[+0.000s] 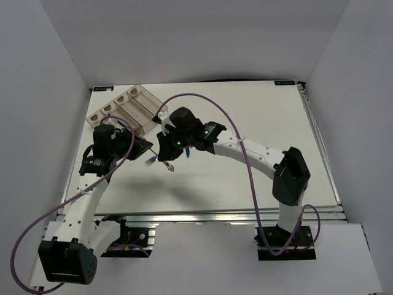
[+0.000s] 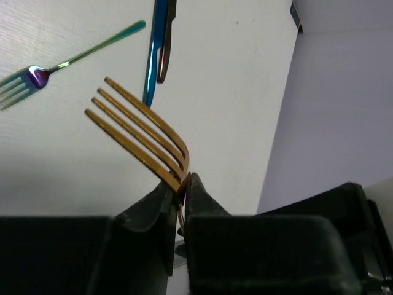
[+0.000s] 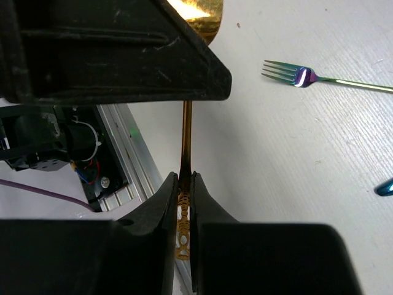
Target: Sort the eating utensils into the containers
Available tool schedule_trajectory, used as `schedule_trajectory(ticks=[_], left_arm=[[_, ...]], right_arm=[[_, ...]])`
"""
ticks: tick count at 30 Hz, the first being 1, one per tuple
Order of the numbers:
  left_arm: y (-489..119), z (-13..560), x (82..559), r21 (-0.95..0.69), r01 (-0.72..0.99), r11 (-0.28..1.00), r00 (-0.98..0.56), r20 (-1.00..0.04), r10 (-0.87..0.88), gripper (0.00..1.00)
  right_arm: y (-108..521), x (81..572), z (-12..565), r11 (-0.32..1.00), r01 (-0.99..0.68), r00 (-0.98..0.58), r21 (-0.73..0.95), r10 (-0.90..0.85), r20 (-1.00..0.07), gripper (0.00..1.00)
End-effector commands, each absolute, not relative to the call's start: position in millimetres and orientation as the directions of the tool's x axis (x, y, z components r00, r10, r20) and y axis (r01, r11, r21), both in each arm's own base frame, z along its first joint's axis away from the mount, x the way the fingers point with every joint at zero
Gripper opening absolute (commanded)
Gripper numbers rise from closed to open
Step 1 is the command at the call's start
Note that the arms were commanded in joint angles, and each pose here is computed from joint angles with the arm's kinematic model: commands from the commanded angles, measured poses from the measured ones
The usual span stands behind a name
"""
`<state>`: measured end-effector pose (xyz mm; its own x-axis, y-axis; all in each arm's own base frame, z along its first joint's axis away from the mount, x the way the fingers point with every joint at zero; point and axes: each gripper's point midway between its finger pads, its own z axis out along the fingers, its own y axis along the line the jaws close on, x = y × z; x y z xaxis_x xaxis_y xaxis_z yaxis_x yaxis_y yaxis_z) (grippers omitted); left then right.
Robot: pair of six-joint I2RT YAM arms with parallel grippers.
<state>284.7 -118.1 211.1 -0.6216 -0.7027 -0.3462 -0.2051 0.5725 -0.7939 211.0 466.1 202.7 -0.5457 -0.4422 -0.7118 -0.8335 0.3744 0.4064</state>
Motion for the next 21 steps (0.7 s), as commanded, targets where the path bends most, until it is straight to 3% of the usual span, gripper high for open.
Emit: schedule_trajectory(ticks=[1, 5, 8, 10, 12, 13, 17, 19, 20, 21], left_arm=[[-124, 225, 294, -0.812, -0.142, 0.567, -0.622, -0.372, -0.689, 0.15], [-124, 221, 300, -0.802, -0.144, 0.580, -0.626, -0.381, -0.681, 0.10], [-124, 224, 307, -0.797, -0.132, 0.589, -0.626, -0.394, -0.673, 0.00], [-119, 220, 314, -0.771, -0.157, 0.617, -0.619, -0.410, -0.670, 0.00], [-112, 225, 321, -0.739, -0.179, 0.650, -0.606, -0.438, -0.664, 0.00], [-100, 216, 333, -0.694, -0.239, 0.679, -0.583, -0.457, -0.672, 0.00], [-68, 231, 385, -0.569, -0.353, 0.743, -0.536, -0.528, -0.659, 0.00], [-47, 225, 408, -0.513, -0.401, 0.759, -0.538, -0.539, -0.649, 0.00], [-37, 196, 420, -0.448, -0.463, 0.765, -0.577, -0.503, -0.644, 0.00], [-22, 214, 441, -0.428, -0.464, 0.776, -0.545, -0.552, -0.631, 0.00]], right_arm=[[473, 207, 240, 0.327, -0.837, -0.542, 0.439, -0.385, -0.747, 0.00], [477, 208, 256, 0.313, -0.838, -0.539, 0.446, -0.358, -0.762, 0.00], [476, 212, 262, 0.322, -0.836, -0.540, 0.444, -0.349, -0.766, 0.00], [473, 215, 266, 0.330, -0.828, -0.552, 0.454, -0.338, -0.762, 0.00], [461, 231, 265, 0.403, -0.790, -0.591, 0.461, -0.303, -0.747, 0.46], [455, 237, 266, 0.434, -0.762, -0.621, 0.481, -0.279, -0.732, 0.89], [379, 288, 270, 0.651, -0.570, -0.728, 0.501, -0.117, -0.675, 0.89], [346, 295, 253, 0.719, -0.485, -0.769, 0.498, -0.078, -0.635, 0.89], [323, 299, 261, 0.744, -0.458, -0.760, 0.487, -0.044, -0.648, 0.89], [313, 297, 260, 0.751, -0.452, -0.759, 0.481, -0.042, -0.649, 0.89]])
